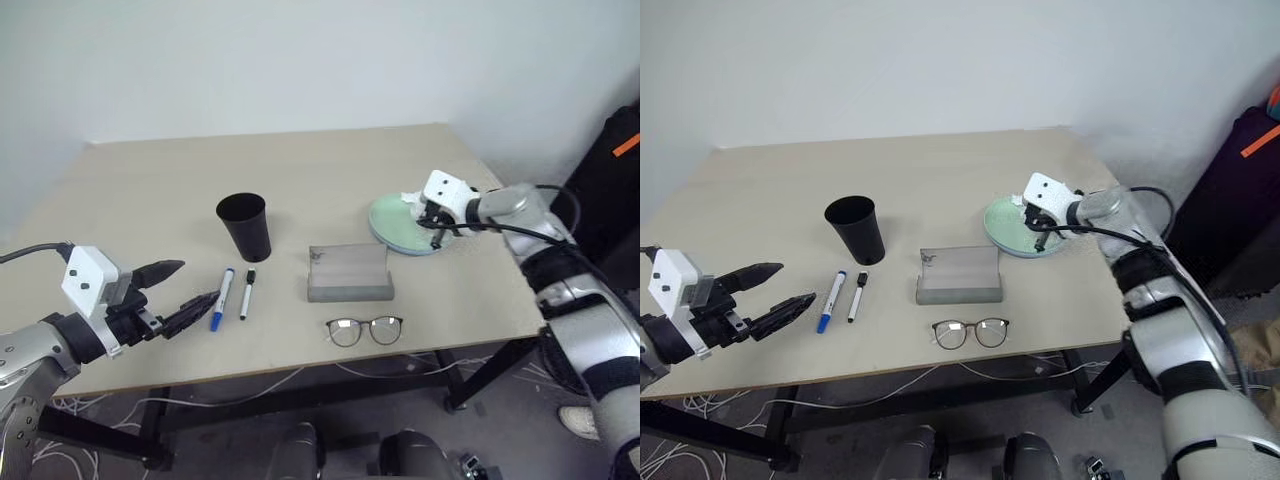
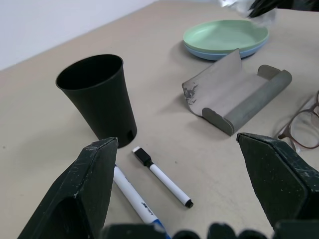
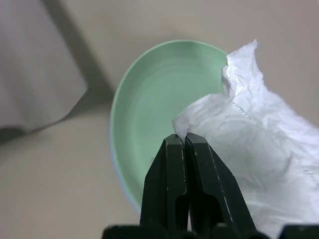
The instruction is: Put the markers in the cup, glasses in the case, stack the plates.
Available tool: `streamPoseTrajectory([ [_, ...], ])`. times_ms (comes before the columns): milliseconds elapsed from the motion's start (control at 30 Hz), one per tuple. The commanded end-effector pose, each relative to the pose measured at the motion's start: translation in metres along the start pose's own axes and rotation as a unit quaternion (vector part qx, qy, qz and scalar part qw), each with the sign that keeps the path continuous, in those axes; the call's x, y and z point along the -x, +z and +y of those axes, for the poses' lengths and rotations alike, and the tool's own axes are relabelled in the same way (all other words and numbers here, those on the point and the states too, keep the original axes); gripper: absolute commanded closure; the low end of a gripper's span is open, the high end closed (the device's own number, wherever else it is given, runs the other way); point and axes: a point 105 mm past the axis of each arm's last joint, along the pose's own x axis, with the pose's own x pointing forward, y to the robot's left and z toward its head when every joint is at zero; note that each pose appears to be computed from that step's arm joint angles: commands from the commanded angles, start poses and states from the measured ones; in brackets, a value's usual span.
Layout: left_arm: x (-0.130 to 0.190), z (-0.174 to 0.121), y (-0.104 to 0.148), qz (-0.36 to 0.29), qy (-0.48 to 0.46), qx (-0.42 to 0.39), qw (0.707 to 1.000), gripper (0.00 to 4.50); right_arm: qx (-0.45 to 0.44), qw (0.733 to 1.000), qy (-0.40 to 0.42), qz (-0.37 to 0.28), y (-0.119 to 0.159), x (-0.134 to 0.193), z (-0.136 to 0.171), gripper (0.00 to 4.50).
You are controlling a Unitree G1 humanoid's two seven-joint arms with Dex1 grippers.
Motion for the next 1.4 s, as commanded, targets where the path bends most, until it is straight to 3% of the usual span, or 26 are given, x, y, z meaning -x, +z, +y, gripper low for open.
streamPoseTrajectory([
  [33, 0.001, 0.001, 0.009, -0.009, 0.005, -0.02, 1.0, 0.32, 0.024, 0.998, -0.064, -0.015, 0.015, 0.0, -0.021, 4.46],
  [300, 0.005, -0.002, 0.008, -0.007, 0.009, -0.02, 1.0, 0.32, 0.025, 0.994, -0.099, -0.034, 0.027, -0.013, -0.02, 4.46],
  [433, 0.005, -0.002, 0.008, -0.006, 0.011, -0.02, 1.0, 0.32, 0.023, 0.993, -0.105, -0.04, 0.03, -0.015, -0.02, 3.58],
  [533, 0.004, 0.002, 0.01, -0.006, 0.017, -0.028, 0.999, 0.32, 0.014, 0.992, -0.111, -0.051, 0.033, -0.012, -0.024, 2.64],
  [733, -0.014, 0.02, 0.027, -0.026, 0.038, -0.062, 0.997, 0.32, 0.009, 0.99, -0.107, -0.086, 0.042, 0.009, -0.041, 2.64],
  [967, -0.051, 0.016, 0.039, -0.036, -0.004, -0.077, 0.996, 0.32, 0.027, 0.991, 0.0, -0.128, 0.045, 0.033, -0.03, 2.64],
  [1167, -0.09, -0.019, 0.028, 0.002, -0.127, -0.116, 0.985, 0.32, 0.07, 0.972, 0.182, -0.134, 0.026, 0.08, 0.018, 2.64],
  [1367, -0.116, -0.041, 0.028, 0.005, -0.216, -0.139, 0.966, 0.32, 0.046, 0.965, 0.234, -0.112, 0.014, 0.1, 0.035, 2.64],
  [1400, -0.12, -0.046, 0.029, 0.005, -0.231, -0.142, 0.962, 0.32, 0.04, 0.962, 0.247, -0.111, 0.013, 0.104, 0.039, 2.26],
])
